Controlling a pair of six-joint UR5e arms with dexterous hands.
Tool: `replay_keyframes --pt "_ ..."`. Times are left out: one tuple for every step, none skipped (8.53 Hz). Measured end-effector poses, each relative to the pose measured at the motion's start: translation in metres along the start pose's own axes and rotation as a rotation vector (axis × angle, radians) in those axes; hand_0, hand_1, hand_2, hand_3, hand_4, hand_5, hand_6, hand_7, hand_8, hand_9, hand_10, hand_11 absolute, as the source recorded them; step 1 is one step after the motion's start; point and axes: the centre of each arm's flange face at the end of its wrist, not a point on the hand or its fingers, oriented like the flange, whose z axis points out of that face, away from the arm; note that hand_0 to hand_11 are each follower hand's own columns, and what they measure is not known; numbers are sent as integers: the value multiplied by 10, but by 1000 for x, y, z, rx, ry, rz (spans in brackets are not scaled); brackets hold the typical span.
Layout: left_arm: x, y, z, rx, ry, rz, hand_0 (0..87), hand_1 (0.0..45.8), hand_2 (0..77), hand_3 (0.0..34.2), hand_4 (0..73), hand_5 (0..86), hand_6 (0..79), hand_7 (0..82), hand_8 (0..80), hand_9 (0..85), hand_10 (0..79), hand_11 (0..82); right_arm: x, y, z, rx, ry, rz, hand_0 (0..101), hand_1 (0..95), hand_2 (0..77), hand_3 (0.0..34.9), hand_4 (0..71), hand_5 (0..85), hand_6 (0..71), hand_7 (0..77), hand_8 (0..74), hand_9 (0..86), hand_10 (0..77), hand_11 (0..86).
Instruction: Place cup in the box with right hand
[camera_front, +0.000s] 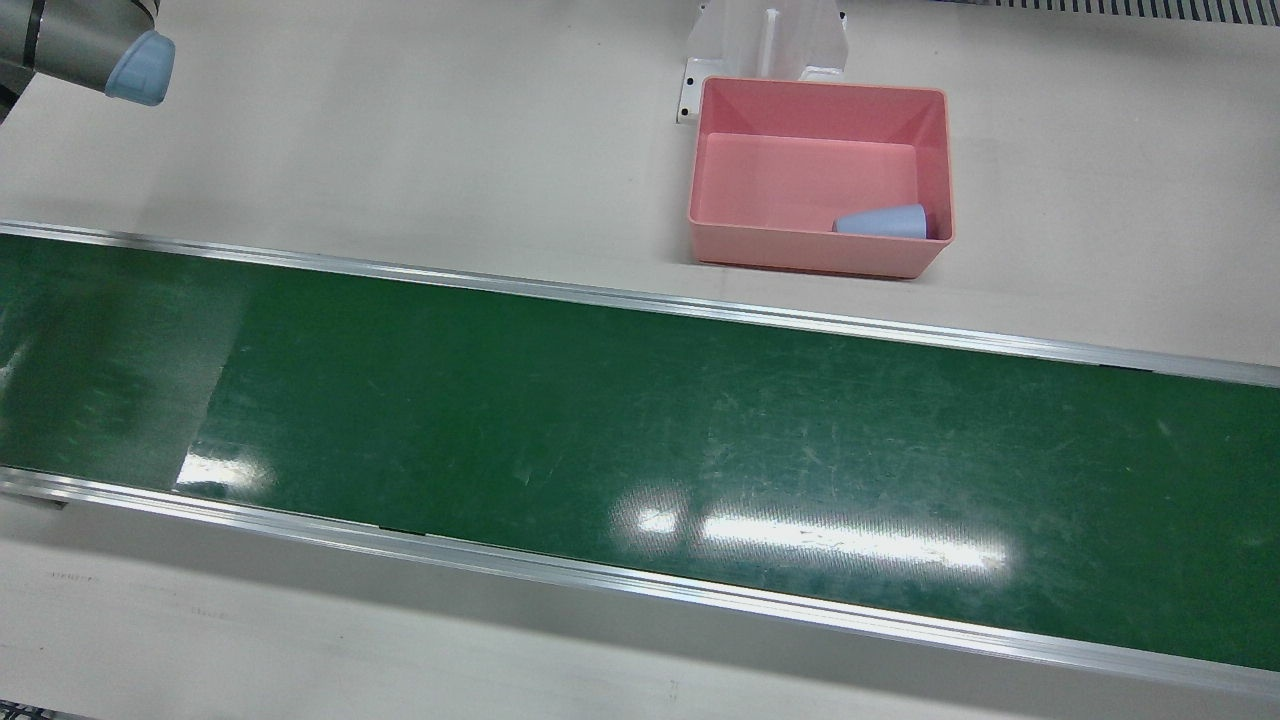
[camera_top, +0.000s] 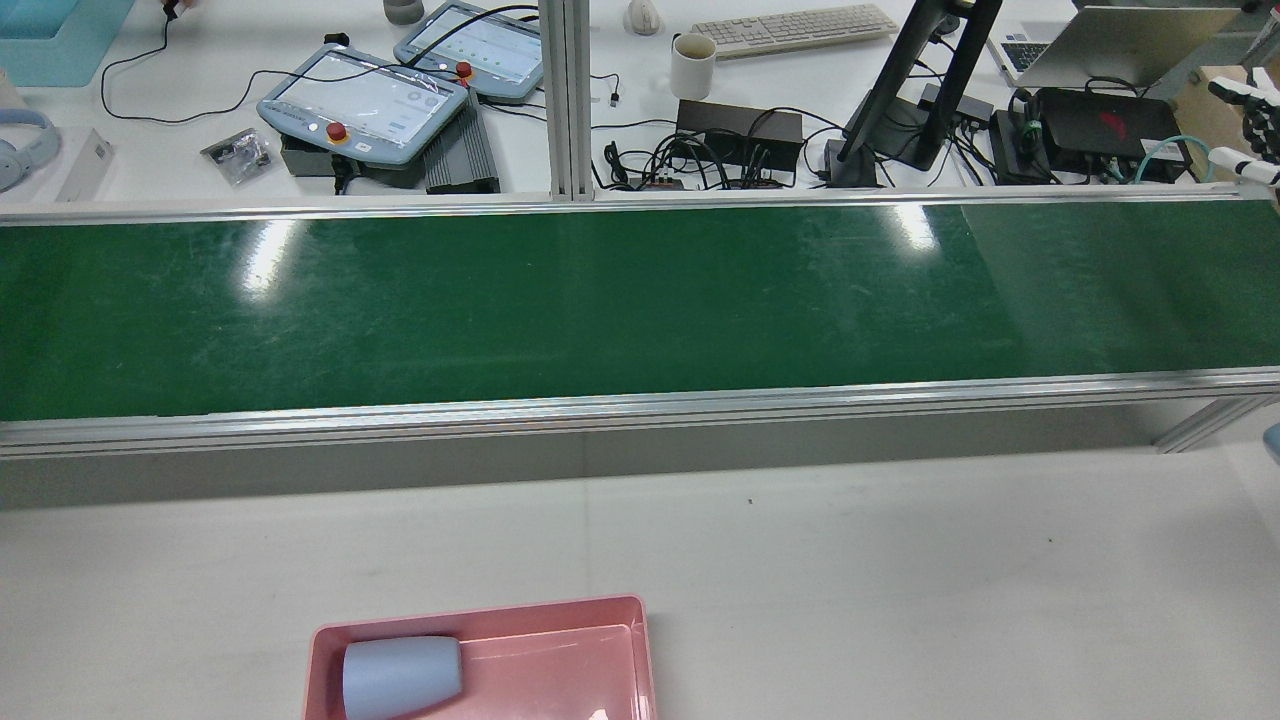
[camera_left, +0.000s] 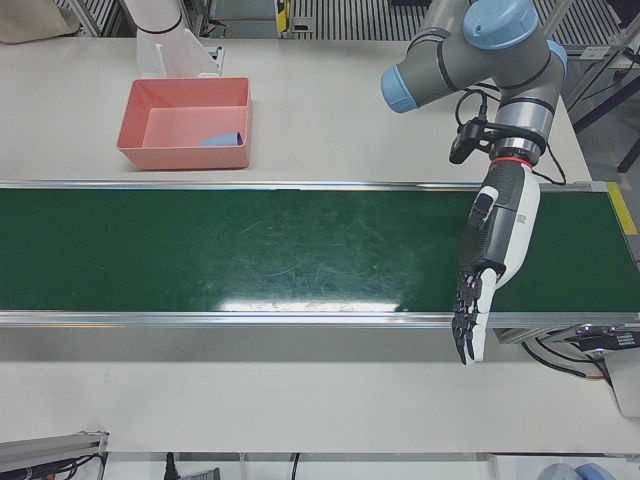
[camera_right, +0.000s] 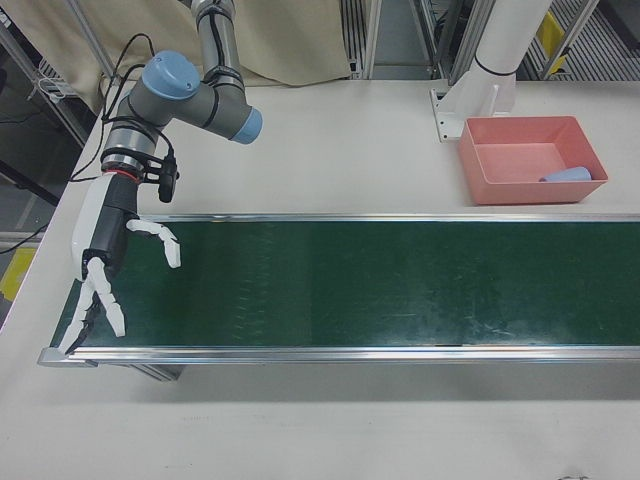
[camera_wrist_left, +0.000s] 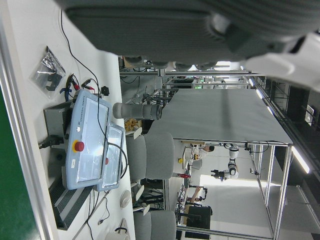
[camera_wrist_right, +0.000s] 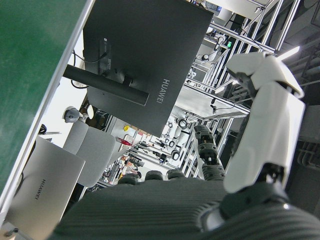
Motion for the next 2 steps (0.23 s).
replay_keyframes --pt "0 0 0 0 0 0 0 5 5 0 0 0 0 0 0 0 0 0 2 -10 -7 14 6 17 473 218 355 0 5 44 5 11 0 5 0 11" --pt "0 0 0 0 0 0 0 5 5 0 0 0 0 0 0 0 0 0 3 -16 -12 22 15 41 471 229 349 0 5 44 5 11 5 5 0 11"
